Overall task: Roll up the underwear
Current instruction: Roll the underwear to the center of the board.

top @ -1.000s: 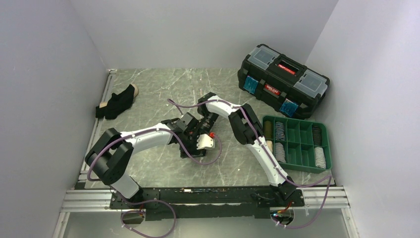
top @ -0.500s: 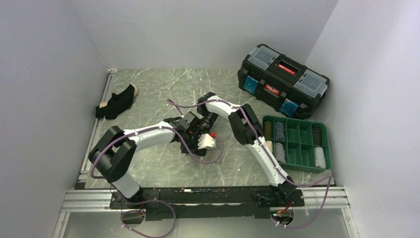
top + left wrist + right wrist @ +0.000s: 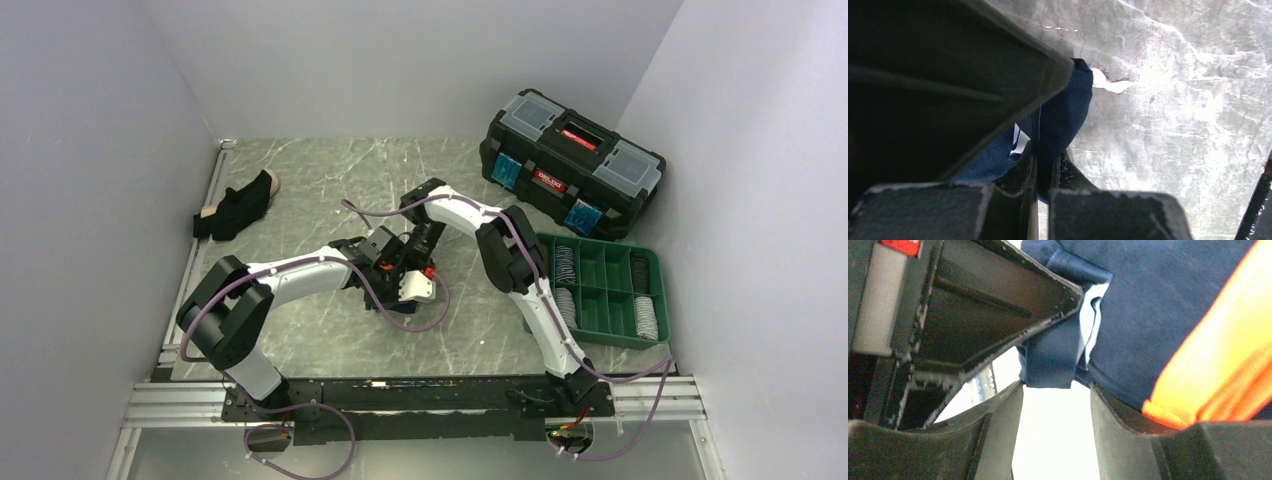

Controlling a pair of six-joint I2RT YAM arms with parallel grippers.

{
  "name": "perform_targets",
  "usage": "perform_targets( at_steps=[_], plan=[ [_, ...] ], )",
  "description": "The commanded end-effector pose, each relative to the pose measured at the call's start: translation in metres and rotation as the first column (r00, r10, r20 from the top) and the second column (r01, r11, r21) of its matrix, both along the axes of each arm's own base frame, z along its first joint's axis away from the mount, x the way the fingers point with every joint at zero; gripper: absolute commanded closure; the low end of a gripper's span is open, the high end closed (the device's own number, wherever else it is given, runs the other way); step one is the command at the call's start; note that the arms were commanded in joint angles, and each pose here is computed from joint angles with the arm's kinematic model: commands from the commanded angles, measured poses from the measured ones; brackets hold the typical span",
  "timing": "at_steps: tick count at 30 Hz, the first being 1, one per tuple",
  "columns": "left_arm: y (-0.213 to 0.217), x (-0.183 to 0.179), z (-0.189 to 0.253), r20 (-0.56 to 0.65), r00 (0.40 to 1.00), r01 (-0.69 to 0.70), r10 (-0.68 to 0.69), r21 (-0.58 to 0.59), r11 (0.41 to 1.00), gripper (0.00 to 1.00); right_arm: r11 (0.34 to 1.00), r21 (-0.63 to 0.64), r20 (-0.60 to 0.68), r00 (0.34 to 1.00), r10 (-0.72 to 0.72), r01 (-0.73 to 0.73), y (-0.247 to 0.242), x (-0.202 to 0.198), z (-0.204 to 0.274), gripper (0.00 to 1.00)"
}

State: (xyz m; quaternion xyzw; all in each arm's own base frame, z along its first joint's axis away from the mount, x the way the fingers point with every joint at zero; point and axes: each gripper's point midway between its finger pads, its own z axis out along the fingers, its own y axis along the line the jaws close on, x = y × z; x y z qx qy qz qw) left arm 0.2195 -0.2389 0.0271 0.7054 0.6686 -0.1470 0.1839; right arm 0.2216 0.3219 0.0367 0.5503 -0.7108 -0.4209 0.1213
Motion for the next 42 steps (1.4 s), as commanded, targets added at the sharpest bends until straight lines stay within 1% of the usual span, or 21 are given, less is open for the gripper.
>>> perform_targets(
  at_steps=[1,5,12,15,19,22,26,32,35,37,40,42],
  plan=[
    [0.019,-0.035,-0.02,-0.136,0.991,0.006,0.003,0.067,0.998,1.0,0.998,0.046,0.102,0.993,-0.054,0.049,-0.012,0.028,0.019,0.45],
    [0.02,-0.039,-0.022,-0.168,0.986,0.002,0.01,0.07,0.998,1.0,0.994,0.057,0.106,0.99,-0.095,0.089,-0.025,0.031,0.029,0.44],
    [0.021,-0.042,-0.019,-0.253,0.967,-0.012,0.026,0.056,0.998,1.0,0.978,0.078,0.183,0.961,-0.206,0.194,-0.05,0.052,0.049,0.44],
    [0.021,-0.041,-0.015,-0.309,0.95,-0.02,0.034,0.048,0.999,1.0,0.962,0.092,0.232,0.934,-0.271,0.256,-0.06,0.064,0.058,0.44],
    [0.023,-0.041,-0.01,-0.416,0.908,-0.04,0.052,0.038,0.998,1.0,0.931,0.138,0.302,0.881,-0.364,0.338,-0.071,0.08,0.065,0.44],
    [0.024,-0.036,-0.008,-0.497,0.865,-0.066,0.075,0.036,0.997,1.0,0.905,0.171,0.358,0.831,-0.425,0.389,-0.076,0.09,0.075,0.43],
    [0.024,-0.031,-0.006,-0.611,0.785,-0.104,0.098,0.026,0.994,1.0,0.872,0.178,0.415,0.768,-0.487,0.457,-0.084,0.1,0.08,0.43],
    [0.018,-0.022,0.001,-0.709,0.698,-0.144,0.101,0.0,0.99,1.0,0.837,0.211,0.503,0.678,-0.536,0.505,-0.094,0.109,0.088,0.42],
    [0.017,-0.02,0.002,-0.754,0.647,-0.159,0.11,0.008,0.987,1.0,0.83,0.259,0.523,0.651,-0.55,0.493,-0.092,0.105,0.099,0.42],
    [0.016,-0.019,0.002,-0.786,0.606,-0.169,0.122,0.022,0.985,1.0,0.837,0.295,0.532,0.648,-0.544,0.461,-0.088,0.098,0.105,0.42],
    [0.014,-0.018,0.0,-0.831,0.539,-0.178,0.14,0.05,0.983,1.0,0.864,0.343,0.575,0.645,-0.504,0.37,-0.077,0.082,0.116,0.42],
    [0.012,-0.018,-0.002,-0.858,0.491,-0.18,0.149,0.067,0.981,1.0,0.891,0.346,0.625,0.636,-0.452,0.294,-0.068,0.069,0.117,0.42]
  ],
)
